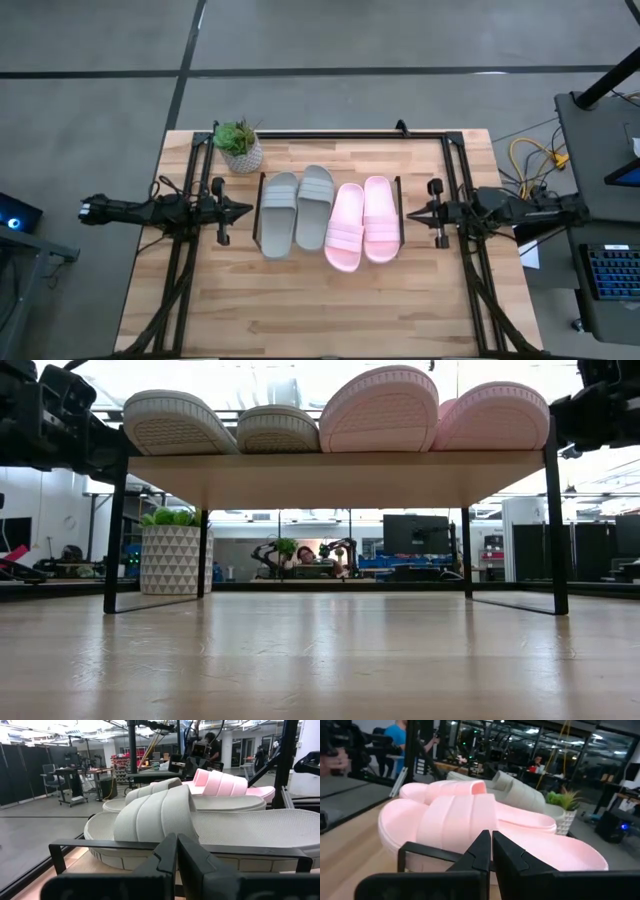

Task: Pick and place slides into the shelf
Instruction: Return to Home Position

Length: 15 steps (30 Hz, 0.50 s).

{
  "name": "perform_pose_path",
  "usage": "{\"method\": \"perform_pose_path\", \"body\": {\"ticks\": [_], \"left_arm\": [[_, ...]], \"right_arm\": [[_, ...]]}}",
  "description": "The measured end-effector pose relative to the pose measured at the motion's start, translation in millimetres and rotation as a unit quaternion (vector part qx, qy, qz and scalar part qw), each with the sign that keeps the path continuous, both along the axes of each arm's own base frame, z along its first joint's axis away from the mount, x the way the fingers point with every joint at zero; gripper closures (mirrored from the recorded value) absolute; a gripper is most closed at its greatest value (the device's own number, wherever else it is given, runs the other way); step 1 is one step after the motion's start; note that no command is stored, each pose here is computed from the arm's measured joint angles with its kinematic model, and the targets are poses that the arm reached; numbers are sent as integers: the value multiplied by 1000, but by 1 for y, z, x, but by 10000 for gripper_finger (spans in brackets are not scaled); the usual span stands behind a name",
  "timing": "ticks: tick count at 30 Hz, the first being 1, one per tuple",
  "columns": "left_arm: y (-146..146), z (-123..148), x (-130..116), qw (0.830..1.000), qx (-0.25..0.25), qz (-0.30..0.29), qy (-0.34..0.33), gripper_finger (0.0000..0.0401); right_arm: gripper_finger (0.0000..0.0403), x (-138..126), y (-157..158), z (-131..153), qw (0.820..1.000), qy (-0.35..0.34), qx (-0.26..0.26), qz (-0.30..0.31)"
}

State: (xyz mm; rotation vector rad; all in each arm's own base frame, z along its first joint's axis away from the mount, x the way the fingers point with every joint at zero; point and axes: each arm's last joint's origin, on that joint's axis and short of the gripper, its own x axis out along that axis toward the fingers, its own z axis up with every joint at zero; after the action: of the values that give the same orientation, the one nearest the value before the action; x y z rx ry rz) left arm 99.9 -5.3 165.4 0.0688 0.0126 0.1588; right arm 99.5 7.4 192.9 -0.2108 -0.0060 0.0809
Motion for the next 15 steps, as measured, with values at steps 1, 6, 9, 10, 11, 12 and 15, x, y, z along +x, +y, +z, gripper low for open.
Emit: {"method": "perform_pose_path", "body": {"ticks": [1, 6, 9, 10, 11, 12, 15], "left_arm": [[0, 0, 0, 1000, 0, 0, -1, 401], [0, 0, 0, 1000, 1, -1, 0, 401], [0, 0, 0, 1000, 1, -1, 2, 401], [0, 0, 0, 1000, 1, -1, 2, 401], [0, 0, 0, 1000, 1, -1, 2, 401], [0, 0, 0, 1000, 1, -1, 2, 401], [0, 0, 0, 1000, 1, -2, 2, 401]], "right_arm": [[395, -1, 0, 0, 1000, -3, 3, -2], [394, -6, -1, 2, 999, -19, 32, -2], [394, -8, -1, -3, 999, -10, 52, -3], [394, -8, -1, -6, 998, -10, 54, -5], [394, -8, -1, -7, 998, -10, 54, -6], [394, -7, -1, -8, 998, -9, 54, -7], [394, -6, -2, -13, 998, -9, 54, -20]]}}
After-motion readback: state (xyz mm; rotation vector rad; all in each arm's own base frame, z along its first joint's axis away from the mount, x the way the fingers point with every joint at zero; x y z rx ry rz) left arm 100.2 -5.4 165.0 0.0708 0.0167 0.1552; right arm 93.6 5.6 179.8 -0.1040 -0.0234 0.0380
